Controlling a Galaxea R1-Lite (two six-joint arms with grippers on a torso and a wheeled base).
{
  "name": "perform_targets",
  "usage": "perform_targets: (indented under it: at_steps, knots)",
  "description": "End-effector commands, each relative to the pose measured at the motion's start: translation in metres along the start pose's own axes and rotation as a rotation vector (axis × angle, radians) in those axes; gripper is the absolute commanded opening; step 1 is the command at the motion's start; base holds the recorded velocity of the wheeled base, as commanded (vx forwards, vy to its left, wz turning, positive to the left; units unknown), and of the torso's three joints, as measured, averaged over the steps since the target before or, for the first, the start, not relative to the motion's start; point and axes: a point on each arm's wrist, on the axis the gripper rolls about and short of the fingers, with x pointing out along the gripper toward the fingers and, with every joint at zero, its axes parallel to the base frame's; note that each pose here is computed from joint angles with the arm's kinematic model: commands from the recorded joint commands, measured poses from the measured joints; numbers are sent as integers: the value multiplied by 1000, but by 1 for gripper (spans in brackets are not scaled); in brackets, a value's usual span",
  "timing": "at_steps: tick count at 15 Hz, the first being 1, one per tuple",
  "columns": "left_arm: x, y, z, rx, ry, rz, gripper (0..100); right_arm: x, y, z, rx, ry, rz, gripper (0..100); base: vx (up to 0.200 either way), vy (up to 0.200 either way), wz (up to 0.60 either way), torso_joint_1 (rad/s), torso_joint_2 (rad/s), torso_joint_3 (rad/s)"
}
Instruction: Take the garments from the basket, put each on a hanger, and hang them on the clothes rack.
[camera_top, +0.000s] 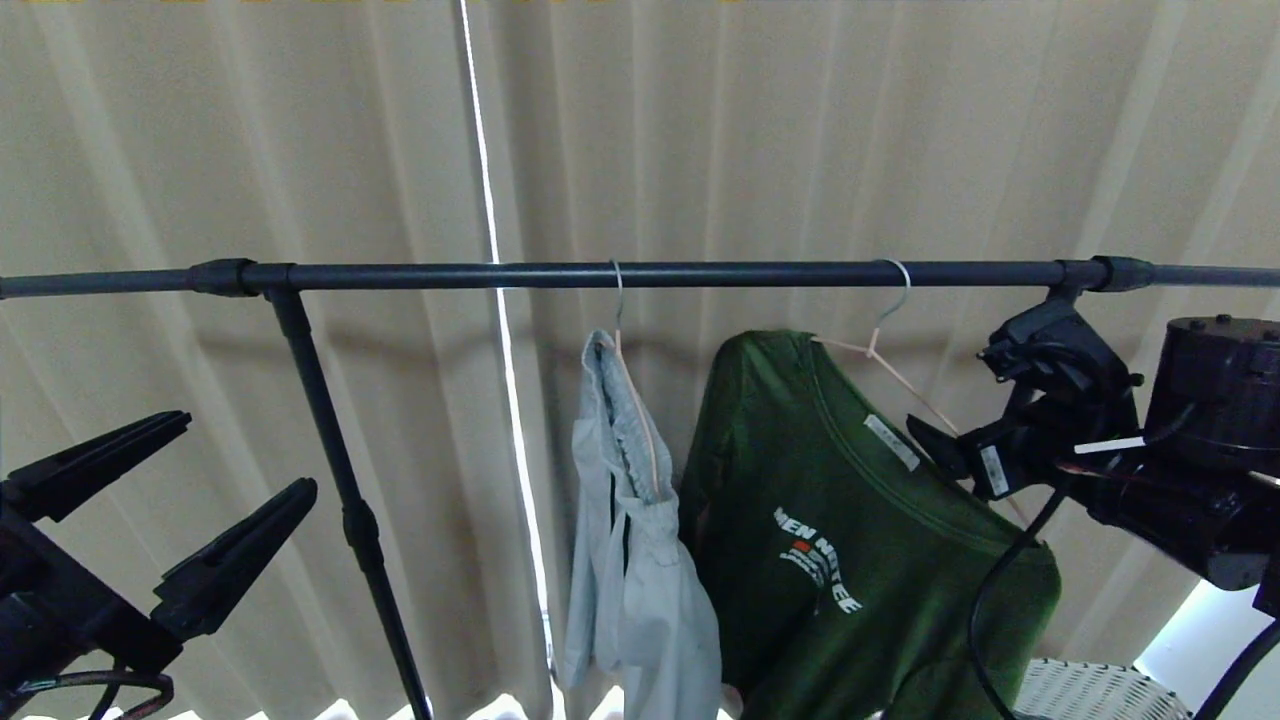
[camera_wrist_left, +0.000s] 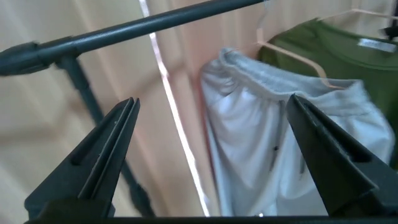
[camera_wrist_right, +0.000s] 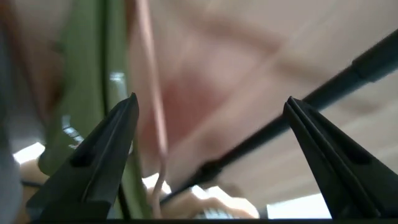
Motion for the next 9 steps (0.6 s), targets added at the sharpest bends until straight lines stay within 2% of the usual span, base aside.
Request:
perform_targets:
  at_steps: [1, 4, 6, 7, 9]
  knots:
    - [7, 6, -7, -7, 49, 38, 100, -10, -1, -6, 31, -36, -2, 100, 0, 0, 0, 0, 0, 0]
    - [7, 19, -14, -3, 98, 128, 100, -28, -10, 5, 189, -199, -39, 100, 0, 0, 0, 0, 0, 0]
    - [8, 20, -13, -2, 94, 131, 100, -37, -12, 8, 206, -244, -3, 100, 0, 0, 0, 0, 0, 0]
    - [8, 20, -13, 0, 94, 130, 100, -46, -16, 10, 206, -288, 56, 100, 0, 0, 0, 0, 0, 0]
    - [9, 20, -13, 1, 96, 130, 100, -59, -21, 9, 208, -317, 64, 100, 0, 0, 0, 0, 0, 0]
